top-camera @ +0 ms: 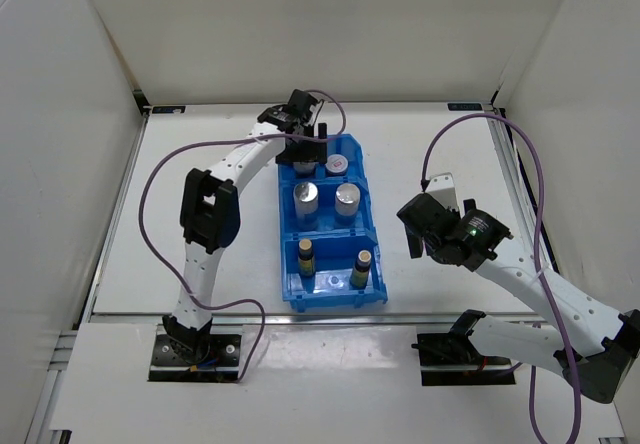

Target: Organize the condiment bottles

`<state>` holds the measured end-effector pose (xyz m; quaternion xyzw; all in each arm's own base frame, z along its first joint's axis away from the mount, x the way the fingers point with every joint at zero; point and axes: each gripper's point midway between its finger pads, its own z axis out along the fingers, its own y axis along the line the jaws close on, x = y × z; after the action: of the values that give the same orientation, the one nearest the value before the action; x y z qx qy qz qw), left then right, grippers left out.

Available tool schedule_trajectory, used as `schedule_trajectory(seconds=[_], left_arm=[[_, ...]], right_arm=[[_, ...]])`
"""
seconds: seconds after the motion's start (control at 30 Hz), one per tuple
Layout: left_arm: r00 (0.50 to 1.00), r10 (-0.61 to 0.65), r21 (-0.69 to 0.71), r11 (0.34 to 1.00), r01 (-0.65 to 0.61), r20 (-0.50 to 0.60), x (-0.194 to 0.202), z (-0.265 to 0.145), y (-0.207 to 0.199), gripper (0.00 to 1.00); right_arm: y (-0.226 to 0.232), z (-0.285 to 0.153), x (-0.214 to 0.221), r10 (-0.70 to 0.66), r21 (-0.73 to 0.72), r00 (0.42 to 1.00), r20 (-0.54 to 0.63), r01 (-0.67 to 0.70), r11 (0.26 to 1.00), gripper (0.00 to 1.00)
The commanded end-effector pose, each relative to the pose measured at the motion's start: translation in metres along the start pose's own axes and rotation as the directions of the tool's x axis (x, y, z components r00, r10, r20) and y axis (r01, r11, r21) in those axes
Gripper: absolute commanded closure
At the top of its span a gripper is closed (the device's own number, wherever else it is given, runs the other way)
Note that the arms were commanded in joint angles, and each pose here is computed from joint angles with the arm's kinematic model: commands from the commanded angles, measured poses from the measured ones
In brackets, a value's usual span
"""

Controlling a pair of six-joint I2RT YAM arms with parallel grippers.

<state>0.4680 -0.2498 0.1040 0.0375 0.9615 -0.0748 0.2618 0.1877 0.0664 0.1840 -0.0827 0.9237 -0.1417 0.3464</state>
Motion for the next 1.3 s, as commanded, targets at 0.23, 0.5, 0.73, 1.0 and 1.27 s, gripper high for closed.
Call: schedule_trajectory(seconds=[0.23, 0.5, 0.73, 1.0, 1.27], left_arm=[[0.942, -0.085, 0.088, 0.994, 0.06, 0.325, -0.061, -0.168, 0.015, 0.0], [0.853, 0.001, -0.088, 0.995, 0.052, 0.522, -0.024, -0.261, 0.08, 0.0], [0.737, 0.06, -0.136, 0.99, 0.044, 0.673, 0.044, -0.265, 0.133, 0.0], [0.651, 0.062, -0.182, 0.976, 0.119, 0.757, 0.093, -0.248, 0.169, 0.0], [0.653, 0.032, -0.064, 0.998, 0.025, 0.757, 0.088, -0.249, 0.141, 0.0]], right_arm=[[0.005, -0.001, -0.007, -0.001, -0.021, 1.0, 0.018, 0.001, 1.0, 0.0], [0.014, -0.002, -0.01, -0.002, -0.075, 1.0, 0.027, 0.004, 0.997, 0.0], [0.022, -0.002, -0.005, -0.047, -0.125, 0.999, 0.013, 0.049, 0.991, 0.0], [0.029, 0.008, -0.001, -0.081, -0.107, 0.996, -0.025, 0.078, 0.991, 0.0], [0.022, 0.012, 0.0, -0.081, -0.048, 0.996, -0.045, 0.079, 0.996, 0.0]])
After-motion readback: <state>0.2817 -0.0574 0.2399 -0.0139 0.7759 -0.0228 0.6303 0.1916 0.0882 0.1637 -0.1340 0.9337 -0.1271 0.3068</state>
